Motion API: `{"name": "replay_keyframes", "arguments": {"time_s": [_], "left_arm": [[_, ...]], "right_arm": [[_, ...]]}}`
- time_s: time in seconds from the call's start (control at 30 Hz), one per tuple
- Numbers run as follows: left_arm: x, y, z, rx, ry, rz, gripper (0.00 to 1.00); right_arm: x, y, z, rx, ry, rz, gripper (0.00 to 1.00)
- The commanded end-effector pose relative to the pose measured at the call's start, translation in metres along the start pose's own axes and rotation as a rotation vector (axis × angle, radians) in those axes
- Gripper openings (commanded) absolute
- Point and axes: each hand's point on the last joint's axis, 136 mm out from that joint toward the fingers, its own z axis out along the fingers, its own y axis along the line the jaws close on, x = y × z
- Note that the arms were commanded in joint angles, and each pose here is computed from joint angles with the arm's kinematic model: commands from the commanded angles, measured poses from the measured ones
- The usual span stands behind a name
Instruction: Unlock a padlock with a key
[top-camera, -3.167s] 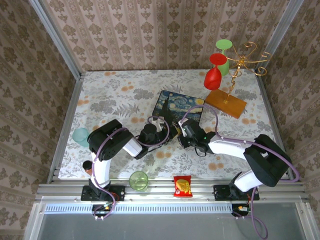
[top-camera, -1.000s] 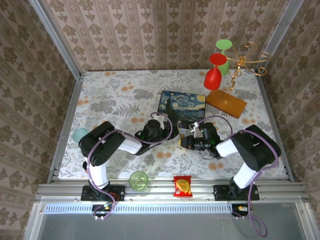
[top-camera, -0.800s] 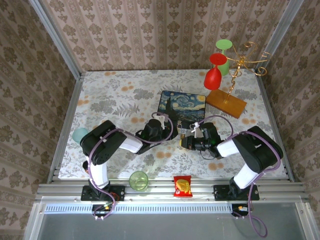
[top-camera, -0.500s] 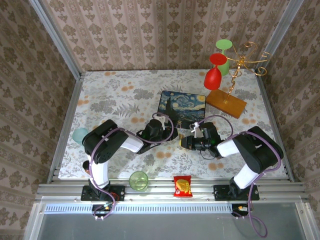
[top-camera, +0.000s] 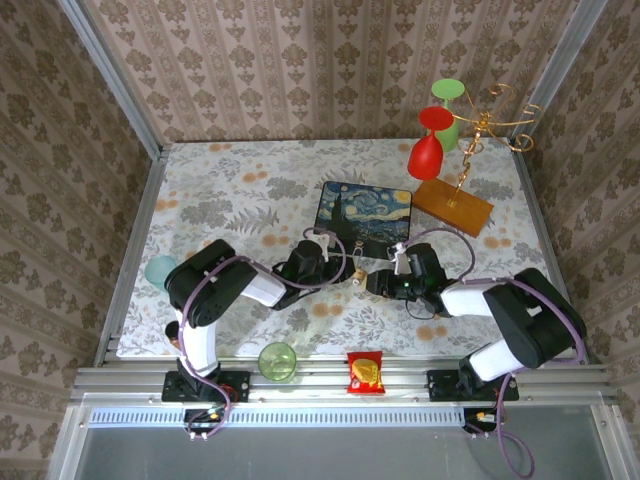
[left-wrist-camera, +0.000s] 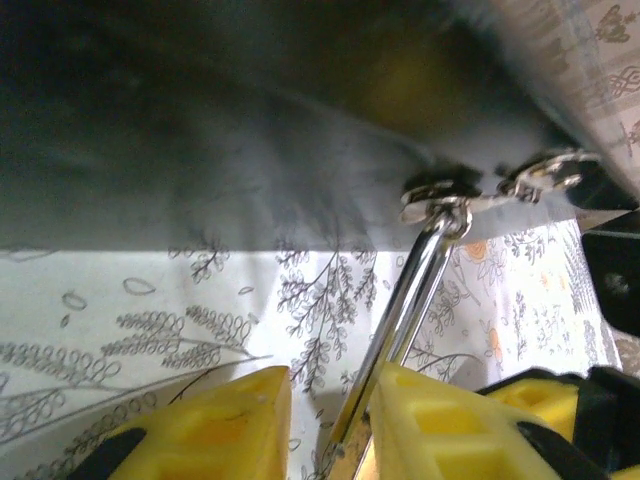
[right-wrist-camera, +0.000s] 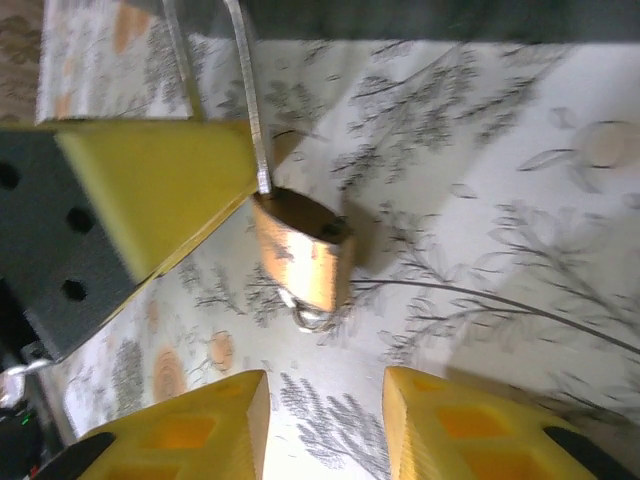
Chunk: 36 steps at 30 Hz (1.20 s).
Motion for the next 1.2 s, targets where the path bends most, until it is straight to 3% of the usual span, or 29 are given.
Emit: {"name": "replay_keyframes", "arguments": {"time_s": [0.0, 0.13, 0.37, 0.63, 1.17], "left_arm": [[-0.015, -0.005, -0.018, -0.001, -0.06, -0.009, 0.33], [-0.032, -0.012, -0.039, 0.001, -0.102, 0.003, 0.4], [-0.039, -0.019, -0.064, -0.01, -0.135, 0.024, 0.42], [-0.025, -0.003, -0.065, -0.01, -0.13, -0.032, 0.42], [-0.019, 0.007, -0.056, 0.006, -0.125, -0.078, 0.4]], "right_arm": [[-0.009, -0.022, -0.012, 0.176, -0.048, 0.022, 0.38], [-0.041, -0.003, -0.023, 0.218, -0.157, -0.06, 0.41], [-0.067, 0.018, 0.0, 0.179, -0.173, -0.102, 0.4], [-0.057, 0.019, 0.025, 0.198, -0.114, -0.126, 0.36], [-0.057, 0.013, 0.041, 0.206, -0.098, -0.132, 0.32]]}}
